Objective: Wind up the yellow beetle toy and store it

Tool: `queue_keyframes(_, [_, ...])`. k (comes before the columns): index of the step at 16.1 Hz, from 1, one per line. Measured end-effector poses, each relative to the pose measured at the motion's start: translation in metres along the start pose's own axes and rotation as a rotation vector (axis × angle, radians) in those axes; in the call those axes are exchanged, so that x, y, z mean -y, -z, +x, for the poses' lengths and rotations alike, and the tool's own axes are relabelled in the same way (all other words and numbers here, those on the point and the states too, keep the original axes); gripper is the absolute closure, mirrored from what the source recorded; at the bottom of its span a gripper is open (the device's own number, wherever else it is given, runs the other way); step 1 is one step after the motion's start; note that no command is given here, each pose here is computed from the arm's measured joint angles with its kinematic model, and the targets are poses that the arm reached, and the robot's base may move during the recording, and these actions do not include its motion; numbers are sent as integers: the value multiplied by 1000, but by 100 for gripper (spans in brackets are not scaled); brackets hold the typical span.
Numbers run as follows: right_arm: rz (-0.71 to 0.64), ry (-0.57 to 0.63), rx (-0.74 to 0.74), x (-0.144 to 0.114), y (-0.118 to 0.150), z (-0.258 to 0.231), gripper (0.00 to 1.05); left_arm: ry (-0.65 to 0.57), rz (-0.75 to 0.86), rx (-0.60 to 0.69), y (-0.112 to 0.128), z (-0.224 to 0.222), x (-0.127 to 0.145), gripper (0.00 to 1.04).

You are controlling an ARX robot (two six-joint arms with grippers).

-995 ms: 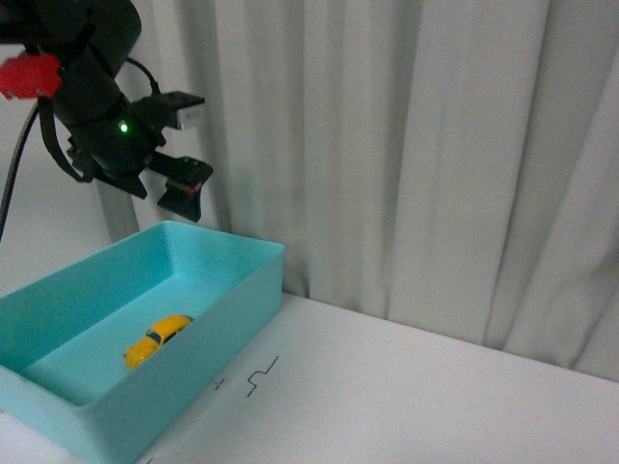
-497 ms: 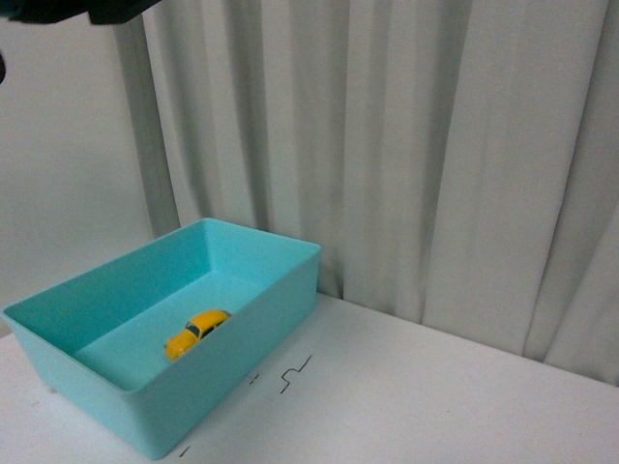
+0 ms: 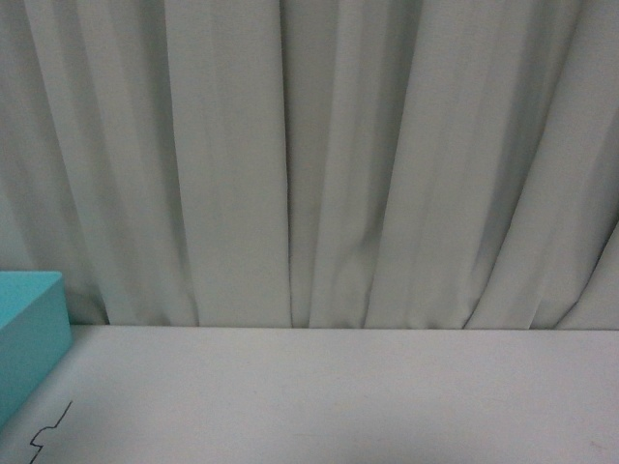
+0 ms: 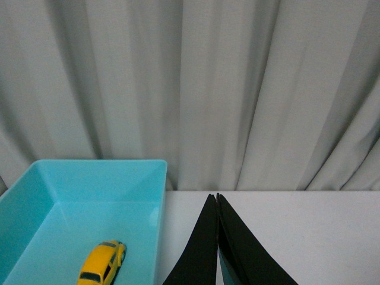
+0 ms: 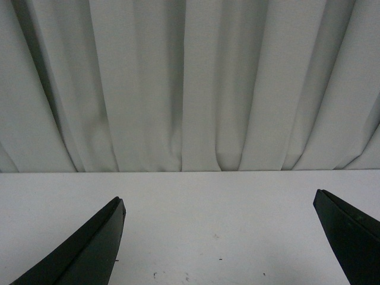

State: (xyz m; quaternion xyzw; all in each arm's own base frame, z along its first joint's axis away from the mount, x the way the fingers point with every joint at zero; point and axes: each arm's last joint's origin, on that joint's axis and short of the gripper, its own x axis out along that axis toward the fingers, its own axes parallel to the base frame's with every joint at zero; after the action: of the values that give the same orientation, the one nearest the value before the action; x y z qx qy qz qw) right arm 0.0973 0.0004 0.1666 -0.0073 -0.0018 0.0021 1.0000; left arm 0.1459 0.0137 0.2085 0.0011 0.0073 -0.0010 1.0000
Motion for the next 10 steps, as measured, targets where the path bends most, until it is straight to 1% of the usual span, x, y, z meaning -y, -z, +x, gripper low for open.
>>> queue_keyframes(2, [0,0,0,0,0,0,7,-16,1,12,8,-7,5,103])
queue_keyframes(3, [0,0,0,0,0,0,7,9,1,19,11,-11,14,103])
queue_keyframes(4, [0,0,0,0,0,0,7,18,2,14,16,-14,15,103])
queue_keyframes(5, [0,0,0,0,0,0,7,-9,1,9,20,-16,13,103])
queue_keyframes(6, [0,0,0,0,0,0,7,-5,1,7,23,-19,13,103])
queue_keyframes(10, [0,0,0,0,0,0,7,-3,1,11,30,-27,14,103])
